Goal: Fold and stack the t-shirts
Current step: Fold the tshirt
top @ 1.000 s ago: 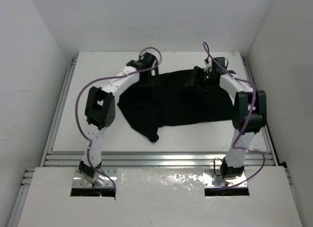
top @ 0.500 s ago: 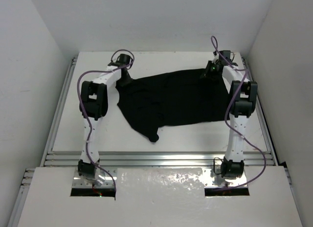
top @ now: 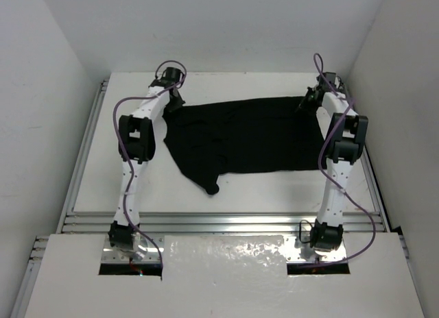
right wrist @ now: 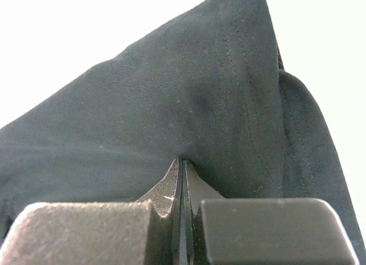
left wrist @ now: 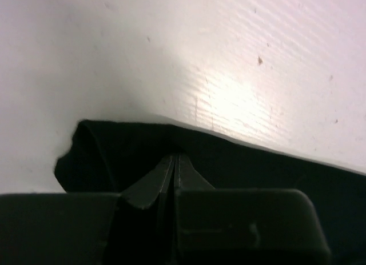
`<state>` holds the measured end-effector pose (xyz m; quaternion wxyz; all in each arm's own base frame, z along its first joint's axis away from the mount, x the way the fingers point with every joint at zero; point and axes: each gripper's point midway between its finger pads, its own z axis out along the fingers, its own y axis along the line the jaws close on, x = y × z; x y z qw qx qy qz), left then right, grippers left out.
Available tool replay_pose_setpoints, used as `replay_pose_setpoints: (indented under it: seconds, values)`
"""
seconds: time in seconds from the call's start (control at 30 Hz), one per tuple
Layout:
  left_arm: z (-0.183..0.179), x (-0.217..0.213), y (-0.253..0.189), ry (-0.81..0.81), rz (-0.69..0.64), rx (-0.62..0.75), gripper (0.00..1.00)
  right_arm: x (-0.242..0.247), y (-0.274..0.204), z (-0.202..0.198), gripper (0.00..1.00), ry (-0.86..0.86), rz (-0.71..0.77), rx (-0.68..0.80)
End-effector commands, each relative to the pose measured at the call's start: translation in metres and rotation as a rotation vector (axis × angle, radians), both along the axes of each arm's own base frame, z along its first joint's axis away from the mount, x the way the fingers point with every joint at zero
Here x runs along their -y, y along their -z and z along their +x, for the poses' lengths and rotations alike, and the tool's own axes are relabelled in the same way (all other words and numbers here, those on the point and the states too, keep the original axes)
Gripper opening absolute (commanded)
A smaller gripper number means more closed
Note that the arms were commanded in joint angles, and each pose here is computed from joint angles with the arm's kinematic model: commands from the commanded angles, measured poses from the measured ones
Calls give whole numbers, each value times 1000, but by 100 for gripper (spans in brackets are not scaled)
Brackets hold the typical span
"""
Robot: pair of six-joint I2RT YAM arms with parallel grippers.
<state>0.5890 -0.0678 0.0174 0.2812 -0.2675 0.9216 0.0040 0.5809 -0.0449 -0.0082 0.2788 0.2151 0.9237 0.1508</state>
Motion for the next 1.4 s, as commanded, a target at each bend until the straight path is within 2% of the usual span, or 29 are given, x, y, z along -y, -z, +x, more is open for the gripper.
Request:
replay_pose_setpoints:
  seconds: [0.0,0.27,0.53,0.6,0.63,0.7,0.73,0.77,0.8,0.83,0.87,0.9,0.93,0.97,1.03,1.1,1.17,1.23,1.3,1.37]
  values:
    - [2,-41,27,3,59,-43,0,26,44,-56,0,104,-66,-237]
    - [22,-62,10,16,67,32,0,-28,31,-76,0,103,212,-234]
    - [41,-81,-14,18,68,119,0,-63,1,-92,0,130,362,-192]
    - [46,-77,-33,31,44,158,1,-61,-5,-83,0,111,351,-161]
    - [45,-75,-39,33,36,165,2,-55,-19,-66,0,96,332,-120]
    - [45,-73,-68,35,28,209,8,-51,-17,-59,0,61,329,-137]
    - [41,-73,-72,36,28,206,11,-50,-36,-44,1,32,331,-86]
    - [40,-73,-81,37,26,219,18,-50,-42,-40,21,5,319,-62]
    - [38,-72,-104,37,28,256,22,-48,-54,-36,32,-6,311,-35]
    - [34,-72,-108,36,26,255,41,-48,-64,-33,38,-29,302,1]
    - [32,-72,-116,35,21,265,48,-47,-72,-33,42,-40,297,21]
    - [27,-70,-129,38,12,279,52,-45,-90,-33,44,-45,287,60]
    - [24,-68,-134,37,5,284,60,-46,-87,-42,46,-44,288,49]
    - [20,-64,-148,39,-10,300,62,-40,-91,-44,56,-39,268,71]
    - [10,-56,-147,53,-19,282,68,-35,-90,-62,65,-27,227,54]
    - [3,-41,-151,89,-29,287,70,-31,-84,-76,69,-39,166,68]
    - [-5,-30,-144,115,-39,262,70,-29,-69,-93,66,-34,141,52]
    - [-10,-21,-134,141,-70,234,69,-25,-78,-95,65,-28,116,86]
    - [-13,-18,-120,153,-79,204,69,-26,-74,-99,59,-26,139,76]
    - [-13,-16,-108,160,-80,187,68,-25,-67,-99,58,-20,163,66]
